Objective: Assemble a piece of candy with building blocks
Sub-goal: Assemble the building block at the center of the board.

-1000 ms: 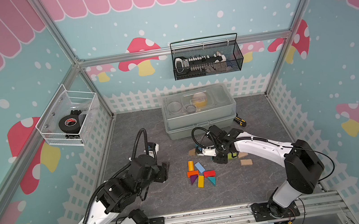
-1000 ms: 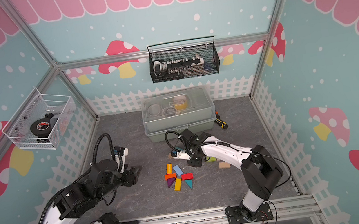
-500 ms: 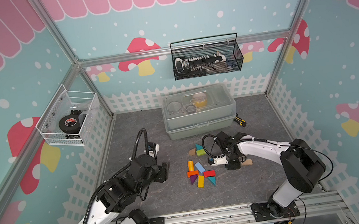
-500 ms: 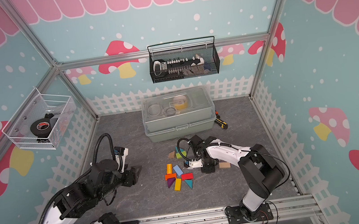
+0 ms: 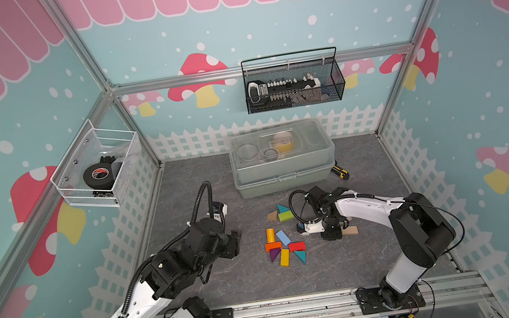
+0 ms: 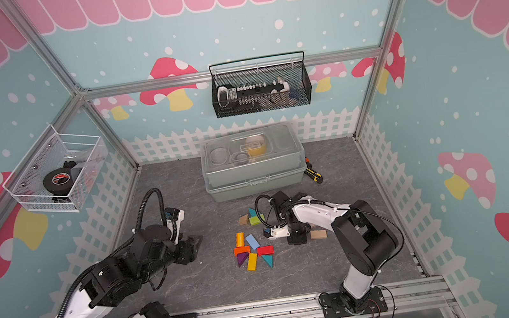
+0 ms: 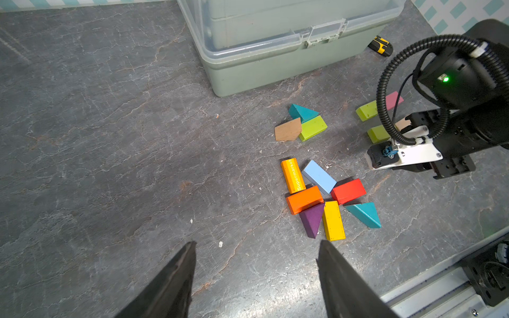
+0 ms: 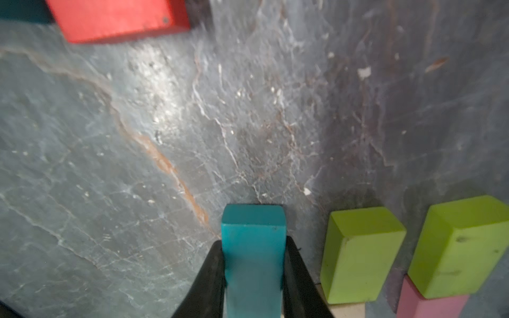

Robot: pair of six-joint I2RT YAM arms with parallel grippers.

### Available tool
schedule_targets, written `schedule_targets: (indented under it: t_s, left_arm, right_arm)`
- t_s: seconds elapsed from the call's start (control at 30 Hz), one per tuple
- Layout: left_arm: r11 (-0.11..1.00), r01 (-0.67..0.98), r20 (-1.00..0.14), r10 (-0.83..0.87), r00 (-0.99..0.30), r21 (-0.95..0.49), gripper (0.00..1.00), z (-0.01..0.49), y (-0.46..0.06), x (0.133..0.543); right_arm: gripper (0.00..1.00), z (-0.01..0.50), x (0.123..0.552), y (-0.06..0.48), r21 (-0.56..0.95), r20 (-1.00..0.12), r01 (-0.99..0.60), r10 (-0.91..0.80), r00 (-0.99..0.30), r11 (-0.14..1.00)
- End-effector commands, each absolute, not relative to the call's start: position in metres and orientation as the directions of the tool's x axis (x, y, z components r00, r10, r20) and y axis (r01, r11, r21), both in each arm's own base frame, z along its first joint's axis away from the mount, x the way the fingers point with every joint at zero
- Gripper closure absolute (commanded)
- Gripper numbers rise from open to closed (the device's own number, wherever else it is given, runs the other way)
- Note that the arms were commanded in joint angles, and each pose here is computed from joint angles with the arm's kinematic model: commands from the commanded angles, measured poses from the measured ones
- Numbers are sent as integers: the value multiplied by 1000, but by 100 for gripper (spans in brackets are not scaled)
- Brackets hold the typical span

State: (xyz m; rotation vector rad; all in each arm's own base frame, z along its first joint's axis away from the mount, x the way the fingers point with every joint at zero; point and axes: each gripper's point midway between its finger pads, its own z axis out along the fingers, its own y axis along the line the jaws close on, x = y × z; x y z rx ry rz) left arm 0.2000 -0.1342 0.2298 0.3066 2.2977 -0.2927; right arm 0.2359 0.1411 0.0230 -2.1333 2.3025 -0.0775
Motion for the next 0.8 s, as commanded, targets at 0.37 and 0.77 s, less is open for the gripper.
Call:
schedule_targets:
  t_s: [0.37,0.77]
  left_arm:
    - [948,306,-720,156,-676,-82,31,222,-133,200]
    - [949,305,-716,162,-679,-74,31,220,-133,200]
  right_arm:
    - [76,12,233,127,-4,84,-998,-995,-58,58]
    - [60,13,237,122,-35,106,-997,-992,-73,69]
